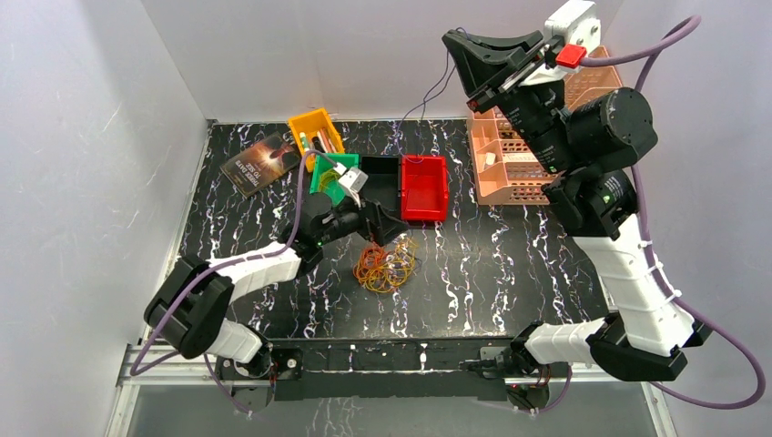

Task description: Untangle the cables

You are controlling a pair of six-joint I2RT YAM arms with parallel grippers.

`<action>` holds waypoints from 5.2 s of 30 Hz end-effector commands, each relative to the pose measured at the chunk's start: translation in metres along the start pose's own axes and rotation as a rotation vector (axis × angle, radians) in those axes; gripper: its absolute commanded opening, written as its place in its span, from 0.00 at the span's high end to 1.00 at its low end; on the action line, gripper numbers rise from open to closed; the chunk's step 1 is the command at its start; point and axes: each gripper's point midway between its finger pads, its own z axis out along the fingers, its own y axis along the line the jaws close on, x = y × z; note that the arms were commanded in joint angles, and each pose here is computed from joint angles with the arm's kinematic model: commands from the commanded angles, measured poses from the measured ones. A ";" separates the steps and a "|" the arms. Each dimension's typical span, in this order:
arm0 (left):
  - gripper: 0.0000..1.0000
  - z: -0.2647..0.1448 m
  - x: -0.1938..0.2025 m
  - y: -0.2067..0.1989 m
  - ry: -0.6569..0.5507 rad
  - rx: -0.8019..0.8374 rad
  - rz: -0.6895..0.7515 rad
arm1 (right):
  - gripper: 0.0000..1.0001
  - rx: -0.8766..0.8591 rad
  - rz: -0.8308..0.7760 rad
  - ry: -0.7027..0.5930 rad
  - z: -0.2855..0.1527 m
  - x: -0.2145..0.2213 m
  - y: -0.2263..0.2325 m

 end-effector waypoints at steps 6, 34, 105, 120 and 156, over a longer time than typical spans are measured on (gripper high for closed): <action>0.21 0.042 -0.019 -0.024 -0.046 0.100 0.032 | 1.00 0.015 0.033 -0.069 -0.008 -0.028 -0.003; 0.64 0.061 0.191 0.008 0.412 -0.008 -0.140 | 1.00 0.127 -0.067 -0.272 -0.036 -0.120 -0.030; 0.01 -0.065 0.038 0.048 0.175 -0.607 0.159 | 1.00 0.348 -0.213 0.367 0.037 0.165 -0.100; 0.02 -0.069 0.042 0.051 0.192 -0.622 0.170 | 1.00 0.319 -0.108 0.462 0.027 0.229 -0.120; 0.02 -0.074 0.043 0.053 0.202 -0.633 0.185 | 1.00 0.261 0.231 0.686 -0.007 0.369 -0.119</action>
